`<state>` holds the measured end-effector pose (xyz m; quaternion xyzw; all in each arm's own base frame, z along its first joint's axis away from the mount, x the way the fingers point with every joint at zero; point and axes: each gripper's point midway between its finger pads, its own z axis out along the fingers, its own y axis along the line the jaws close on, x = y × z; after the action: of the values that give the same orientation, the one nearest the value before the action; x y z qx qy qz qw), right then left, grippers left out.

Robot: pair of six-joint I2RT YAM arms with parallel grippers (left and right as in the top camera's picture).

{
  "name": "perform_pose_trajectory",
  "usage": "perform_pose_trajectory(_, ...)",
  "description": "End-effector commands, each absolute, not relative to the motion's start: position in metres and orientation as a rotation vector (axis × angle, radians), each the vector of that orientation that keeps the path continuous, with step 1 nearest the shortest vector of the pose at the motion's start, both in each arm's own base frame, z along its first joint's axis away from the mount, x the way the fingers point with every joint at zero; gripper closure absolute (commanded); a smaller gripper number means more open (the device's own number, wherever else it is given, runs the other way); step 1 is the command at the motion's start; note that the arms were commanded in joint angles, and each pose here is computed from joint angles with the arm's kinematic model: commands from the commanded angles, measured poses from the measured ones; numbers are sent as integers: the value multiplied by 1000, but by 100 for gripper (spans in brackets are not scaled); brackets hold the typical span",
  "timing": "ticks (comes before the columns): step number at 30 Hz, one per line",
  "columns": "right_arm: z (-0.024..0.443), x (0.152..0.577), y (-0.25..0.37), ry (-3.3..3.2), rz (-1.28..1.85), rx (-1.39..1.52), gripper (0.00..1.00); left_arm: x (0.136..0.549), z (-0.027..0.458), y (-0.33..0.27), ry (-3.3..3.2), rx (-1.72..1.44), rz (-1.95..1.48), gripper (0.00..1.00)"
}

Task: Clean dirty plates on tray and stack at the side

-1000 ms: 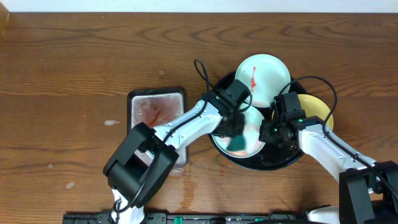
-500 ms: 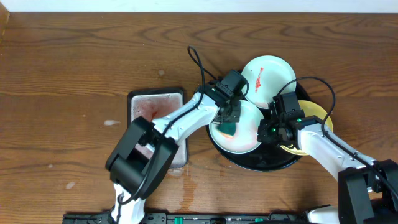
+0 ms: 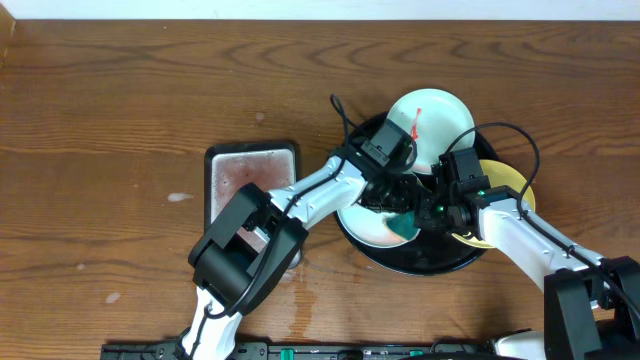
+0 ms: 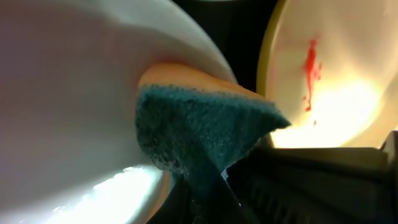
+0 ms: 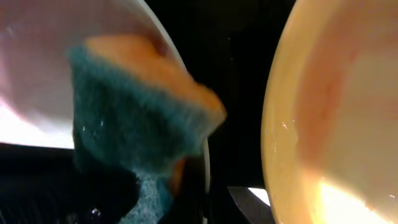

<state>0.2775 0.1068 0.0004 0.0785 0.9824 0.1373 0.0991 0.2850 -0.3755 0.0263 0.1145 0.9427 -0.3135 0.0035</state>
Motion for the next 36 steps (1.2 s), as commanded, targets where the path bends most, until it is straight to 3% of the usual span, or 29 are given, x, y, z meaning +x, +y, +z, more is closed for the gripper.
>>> perform_pose_trajectory(1,-18,260,105,2985,352,175,99,287,7,-352,3050,266,-859,92)
perform_pose_trajectory(6,-18,260,105,2985,352,175,99,316,-10,-278,3068,86,-368,93)
perform_pose_trajectory(11,-18,260,105,2985,351,165,99,338,10,-236,2963,39,-98,93)
perform_pose_trajectory(19,-18,258,104,2992,348,165,99,345,68,-242,2818,56,-149,93)
perform_pose_trajectory(25,-8,263,105,2961,355,147,99,328,138,-248,2751,68,-384,93)
perform_pose_trajectory(30,28,274,90,2885,224,84,99,315,162,-202,2781,-36,-336,93)
perform_pose_trajectory(36,97,288,74,2729,47,12,99,307,151,-123,2904,-205,-178,92)
